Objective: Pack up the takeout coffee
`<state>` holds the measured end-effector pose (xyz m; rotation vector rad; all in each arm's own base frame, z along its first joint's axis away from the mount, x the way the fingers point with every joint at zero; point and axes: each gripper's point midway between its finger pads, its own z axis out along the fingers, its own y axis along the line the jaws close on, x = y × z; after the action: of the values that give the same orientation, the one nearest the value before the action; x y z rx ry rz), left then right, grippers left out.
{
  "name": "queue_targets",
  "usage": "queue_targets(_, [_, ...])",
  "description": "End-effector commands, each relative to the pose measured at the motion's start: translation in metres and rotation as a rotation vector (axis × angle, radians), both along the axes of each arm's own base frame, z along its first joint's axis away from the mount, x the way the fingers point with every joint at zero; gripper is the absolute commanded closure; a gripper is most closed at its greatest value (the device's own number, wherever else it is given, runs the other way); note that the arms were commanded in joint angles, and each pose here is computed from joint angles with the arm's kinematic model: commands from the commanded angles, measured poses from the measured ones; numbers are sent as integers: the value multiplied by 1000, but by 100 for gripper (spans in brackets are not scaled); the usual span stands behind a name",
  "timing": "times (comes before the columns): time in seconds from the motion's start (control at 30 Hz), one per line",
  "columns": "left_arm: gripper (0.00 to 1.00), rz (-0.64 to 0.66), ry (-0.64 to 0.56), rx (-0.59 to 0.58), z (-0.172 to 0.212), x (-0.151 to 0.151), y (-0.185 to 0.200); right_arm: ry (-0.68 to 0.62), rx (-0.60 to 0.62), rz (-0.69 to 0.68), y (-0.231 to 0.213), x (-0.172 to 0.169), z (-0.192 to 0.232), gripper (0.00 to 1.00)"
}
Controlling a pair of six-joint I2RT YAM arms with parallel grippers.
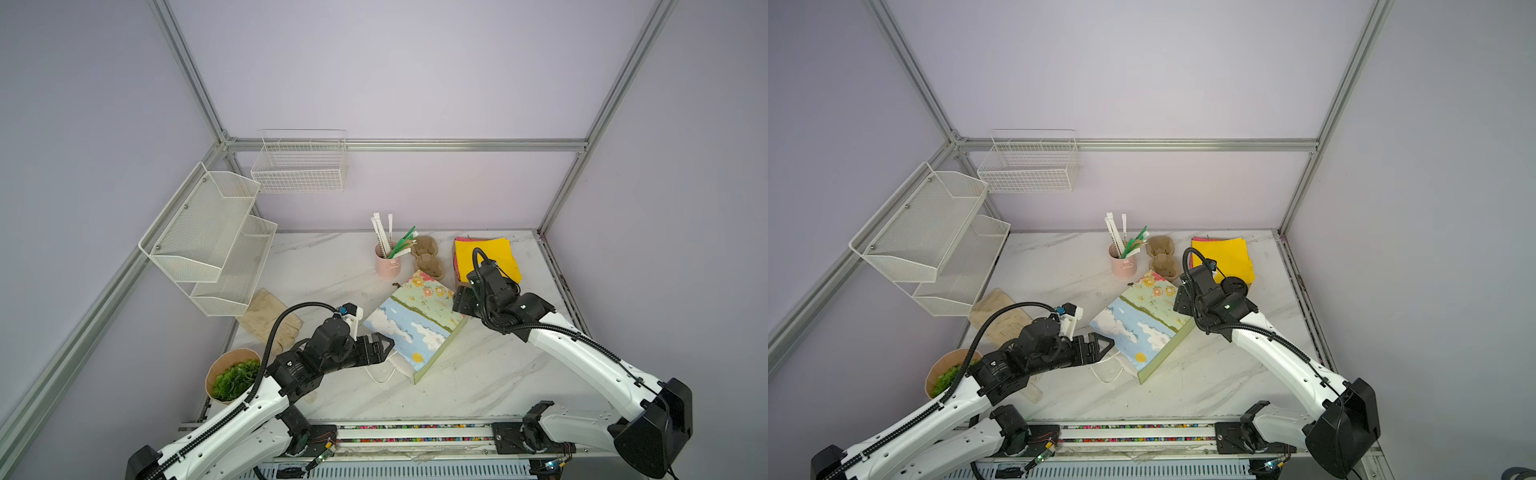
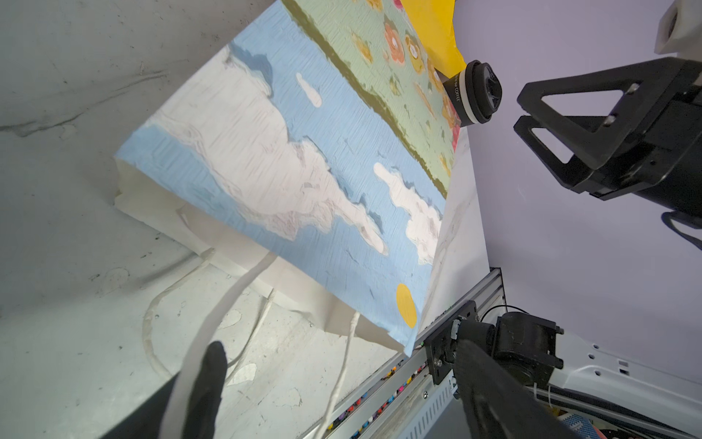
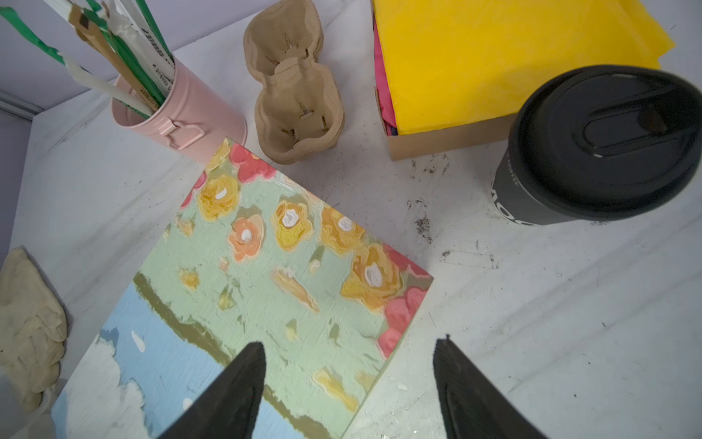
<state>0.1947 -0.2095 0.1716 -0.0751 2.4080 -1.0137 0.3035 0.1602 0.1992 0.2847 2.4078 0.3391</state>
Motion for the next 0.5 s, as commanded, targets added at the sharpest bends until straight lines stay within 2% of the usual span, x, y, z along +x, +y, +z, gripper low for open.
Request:
queue_targets(0.0, [16,-4,5,-24,5,4,-9,29,12,-12,-12,5,-5,27])
queue_targets(0.1, [28,-2,9,-11,2,7,-11,70,39,-25,-26,10,-17,27])
queue_targets(0.17, [32,1,9,-13,0,9,-13,76,80,-13,-29,13,-20,27])
queue_targets(0.47, [23,79,-1,-26,1,23,-13,36,202,33,-25,24,-21,27])
